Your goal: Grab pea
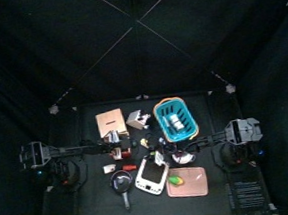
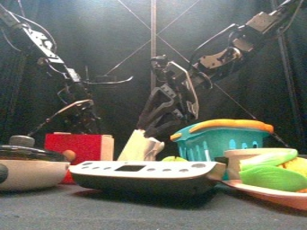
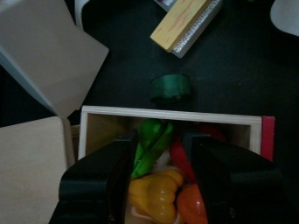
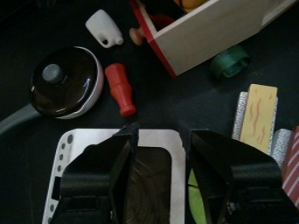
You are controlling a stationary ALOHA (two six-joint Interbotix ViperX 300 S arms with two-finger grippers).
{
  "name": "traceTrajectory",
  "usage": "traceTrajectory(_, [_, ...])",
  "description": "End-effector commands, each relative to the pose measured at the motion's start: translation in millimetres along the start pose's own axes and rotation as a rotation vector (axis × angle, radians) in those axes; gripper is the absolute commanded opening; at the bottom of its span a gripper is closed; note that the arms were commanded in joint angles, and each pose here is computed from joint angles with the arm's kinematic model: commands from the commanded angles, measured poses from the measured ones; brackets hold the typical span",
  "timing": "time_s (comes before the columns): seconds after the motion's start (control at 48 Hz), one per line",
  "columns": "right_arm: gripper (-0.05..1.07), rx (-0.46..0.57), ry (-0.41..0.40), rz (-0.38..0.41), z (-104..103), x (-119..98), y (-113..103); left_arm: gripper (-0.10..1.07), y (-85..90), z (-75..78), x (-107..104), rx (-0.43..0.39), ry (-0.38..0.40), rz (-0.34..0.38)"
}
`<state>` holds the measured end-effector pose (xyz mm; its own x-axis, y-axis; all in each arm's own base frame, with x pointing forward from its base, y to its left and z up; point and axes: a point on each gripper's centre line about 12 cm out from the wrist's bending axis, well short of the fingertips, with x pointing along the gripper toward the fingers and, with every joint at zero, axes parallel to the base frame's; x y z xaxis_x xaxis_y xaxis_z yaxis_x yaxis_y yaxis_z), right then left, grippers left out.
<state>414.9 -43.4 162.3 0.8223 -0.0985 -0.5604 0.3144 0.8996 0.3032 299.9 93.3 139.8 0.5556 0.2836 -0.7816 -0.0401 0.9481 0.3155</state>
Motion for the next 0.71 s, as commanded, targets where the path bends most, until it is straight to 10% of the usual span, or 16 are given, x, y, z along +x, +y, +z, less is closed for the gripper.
traceTrajectory(0.0, [0.8,0.0,-0.048,0.019,14,-9,6,0.82,2.0,5.7,3,-0.003,-0.014,0.0])
traceTrajectory(0.688, [0.8,0.005,-0.039,0.017,12,-7,6,0.82,1.5,-19.4,27,-0.089,0.092,-0.027])
